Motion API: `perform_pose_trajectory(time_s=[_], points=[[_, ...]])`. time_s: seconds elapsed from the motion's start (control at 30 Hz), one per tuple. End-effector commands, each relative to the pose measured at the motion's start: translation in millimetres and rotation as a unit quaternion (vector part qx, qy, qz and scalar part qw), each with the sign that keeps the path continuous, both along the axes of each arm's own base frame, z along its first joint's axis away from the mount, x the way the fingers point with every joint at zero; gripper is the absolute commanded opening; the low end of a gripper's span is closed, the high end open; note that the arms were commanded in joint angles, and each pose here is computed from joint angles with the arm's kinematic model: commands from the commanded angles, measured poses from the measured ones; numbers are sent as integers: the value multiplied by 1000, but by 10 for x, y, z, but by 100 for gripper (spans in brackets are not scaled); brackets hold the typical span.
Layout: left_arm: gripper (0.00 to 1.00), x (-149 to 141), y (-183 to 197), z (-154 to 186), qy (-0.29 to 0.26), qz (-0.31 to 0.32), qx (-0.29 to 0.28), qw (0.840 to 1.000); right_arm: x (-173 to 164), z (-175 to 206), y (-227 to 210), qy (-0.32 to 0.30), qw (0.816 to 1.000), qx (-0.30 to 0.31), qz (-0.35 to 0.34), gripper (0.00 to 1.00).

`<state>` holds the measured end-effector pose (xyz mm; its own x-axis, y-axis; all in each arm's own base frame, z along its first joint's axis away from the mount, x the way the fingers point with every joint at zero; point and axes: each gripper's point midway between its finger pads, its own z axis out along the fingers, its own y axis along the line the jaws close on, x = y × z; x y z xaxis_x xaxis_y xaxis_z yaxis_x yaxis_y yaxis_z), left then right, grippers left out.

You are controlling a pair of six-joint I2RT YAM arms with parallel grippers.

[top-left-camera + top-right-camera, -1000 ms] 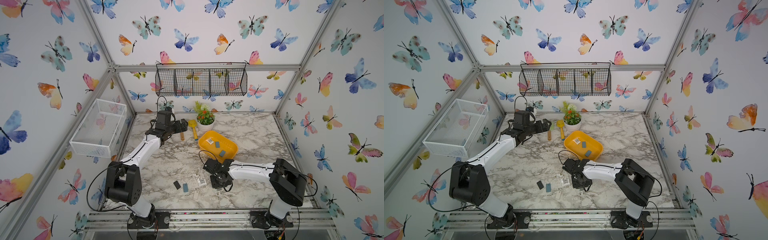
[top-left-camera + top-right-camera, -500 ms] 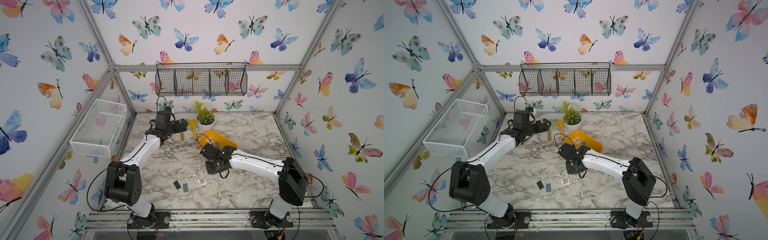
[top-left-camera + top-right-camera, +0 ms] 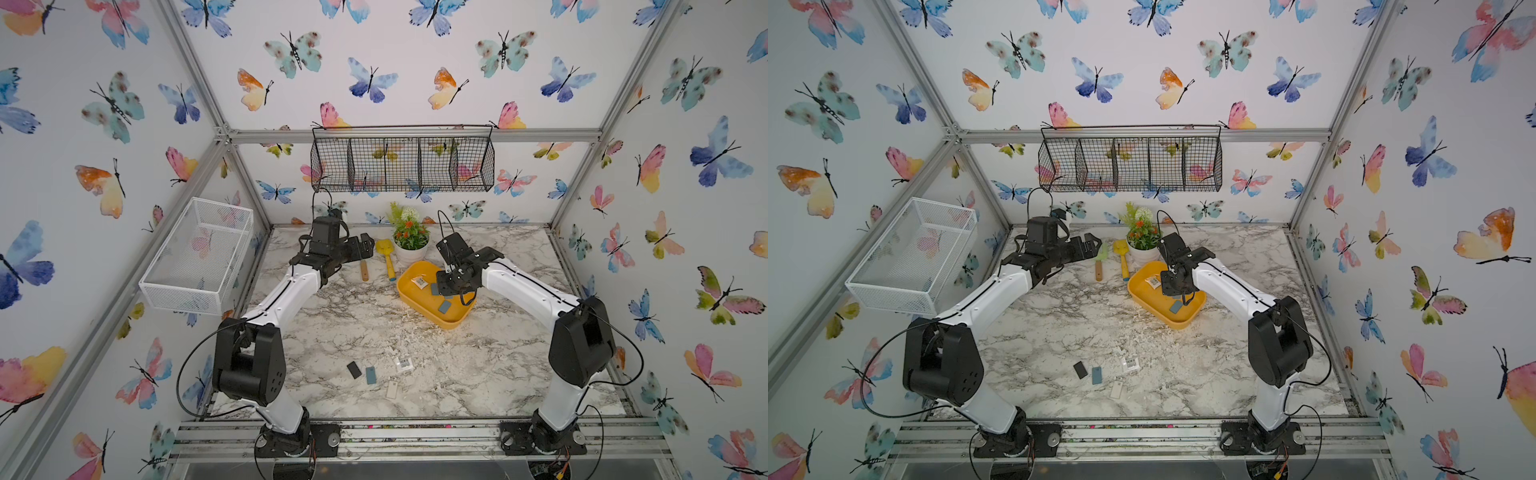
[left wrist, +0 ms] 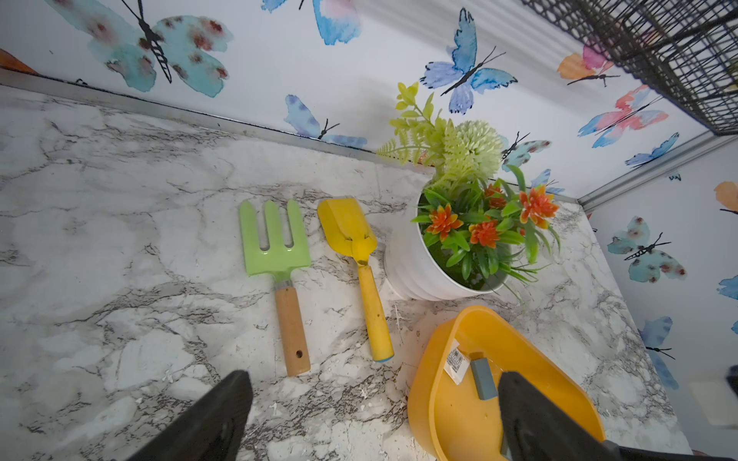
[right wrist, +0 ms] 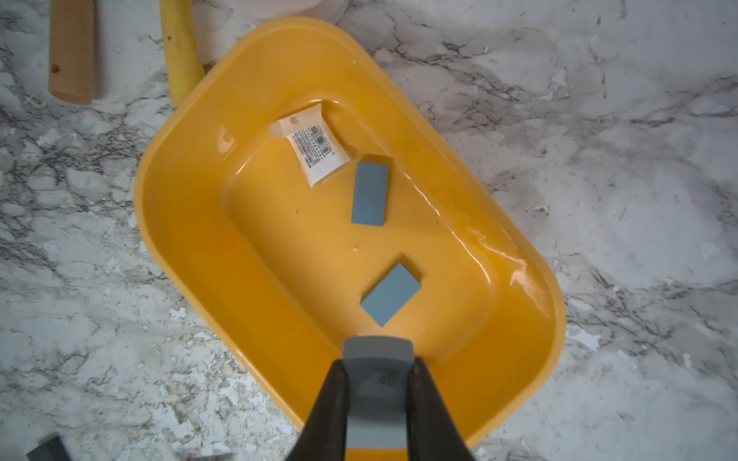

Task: Put the eraser in the storage box
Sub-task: Place the eraser in the storage box.

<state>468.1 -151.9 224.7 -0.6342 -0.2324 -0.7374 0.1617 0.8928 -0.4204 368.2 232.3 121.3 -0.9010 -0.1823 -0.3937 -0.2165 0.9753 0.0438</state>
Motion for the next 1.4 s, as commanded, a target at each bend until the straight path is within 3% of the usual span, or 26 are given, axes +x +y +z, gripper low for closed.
perform_pose_trajectory(time_s=[0.0,0.3,0.87,1.03,1.23,1.37], points=[[98,57,3,-16,-1,-8,2,1000,27,-200,60,26,999,-5,30,19],[98,116,-19,-80,3,-12,5,1000,242,-436,192,29,999,9,38,19],[98,151,119,-193,16,0,1,1000,189,-878,328,83,995,20,58,21],[98,172,161,-218,18,5,2,1000,179,-954,336,93,994,19,59,35],[98,183,218,-222,19,9,-4,1000,161,-1020,361,102,993,25,59,35],[98,182,222,-222,19,9,-4,1000,187,-976,364,93,994,27,57,44]])
